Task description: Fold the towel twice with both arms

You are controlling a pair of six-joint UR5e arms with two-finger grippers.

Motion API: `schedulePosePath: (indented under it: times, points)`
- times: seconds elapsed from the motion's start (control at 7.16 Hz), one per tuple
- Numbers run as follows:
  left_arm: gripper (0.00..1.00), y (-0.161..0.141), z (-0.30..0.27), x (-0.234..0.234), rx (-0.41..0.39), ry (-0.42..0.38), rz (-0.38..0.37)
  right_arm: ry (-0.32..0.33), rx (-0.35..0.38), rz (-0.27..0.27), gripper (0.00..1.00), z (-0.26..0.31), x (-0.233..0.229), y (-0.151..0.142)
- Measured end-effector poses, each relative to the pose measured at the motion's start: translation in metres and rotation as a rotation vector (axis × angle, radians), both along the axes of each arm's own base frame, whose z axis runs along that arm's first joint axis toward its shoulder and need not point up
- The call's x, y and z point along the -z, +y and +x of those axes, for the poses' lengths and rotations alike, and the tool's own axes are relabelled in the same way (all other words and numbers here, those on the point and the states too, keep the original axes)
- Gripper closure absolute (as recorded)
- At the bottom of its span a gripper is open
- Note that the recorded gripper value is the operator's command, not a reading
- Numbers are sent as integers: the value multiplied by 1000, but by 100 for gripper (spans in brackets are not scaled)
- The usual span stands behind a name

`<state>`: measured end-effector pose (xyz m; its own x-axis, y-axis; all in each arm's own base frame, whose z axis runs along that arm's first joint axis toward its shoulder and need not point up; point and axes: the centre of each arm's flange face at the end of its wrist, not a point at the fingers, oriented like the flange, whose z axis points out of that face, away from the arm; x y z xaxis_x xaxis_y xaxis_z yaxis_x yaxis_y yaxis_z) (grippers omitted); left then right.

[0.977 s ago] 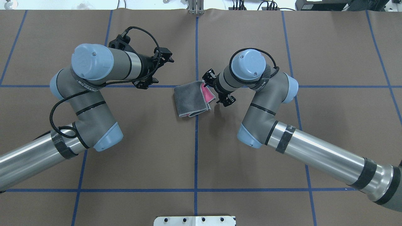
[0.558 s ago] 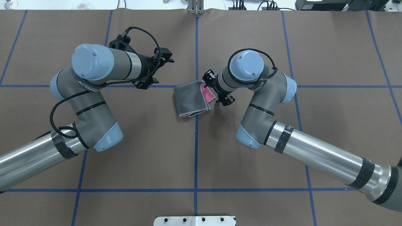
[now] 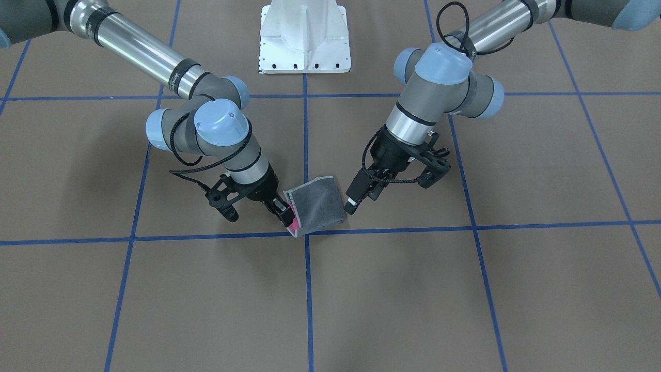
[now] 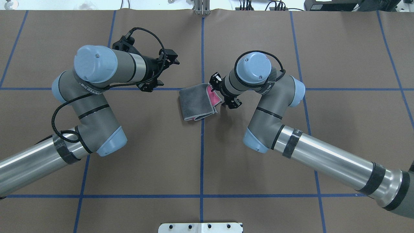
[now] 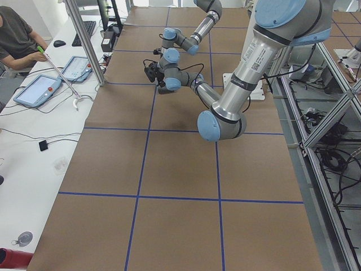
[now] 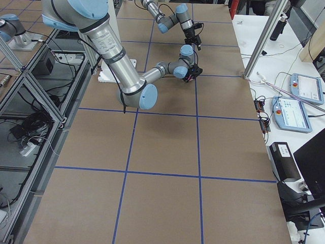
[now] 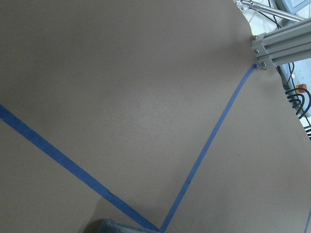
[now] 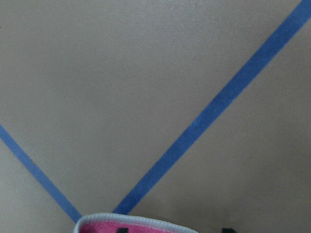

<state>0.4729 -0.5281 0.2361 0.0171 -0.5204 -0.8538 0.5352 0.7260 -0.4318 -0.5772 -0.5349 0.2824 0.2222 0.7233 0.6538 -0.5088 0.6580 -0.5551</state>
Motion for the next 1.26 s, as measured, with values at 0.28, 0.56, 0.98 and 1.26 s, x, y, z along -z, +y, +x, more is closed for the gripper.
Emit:
schedulePosePath:
  times: [0.28, 0.56, 0.98, 1.26]
  points:
    - [0, 0, 0, 0, 0, 0, 0, 0, 1, 0, 38, -1, 1, 0]
    - [0, 0, 0, 0, 0, 0, 0, 0, -1, 0, 54, -2, 2, -1]
    - [0, 0, -1, 0, 1, 2, 0, -1, -3, -2, 100, -2, 2, -1]
    - [0, 1, -1, 0, 2, 3, 0, -5, -2, 2, 100, -1, 5, -1]
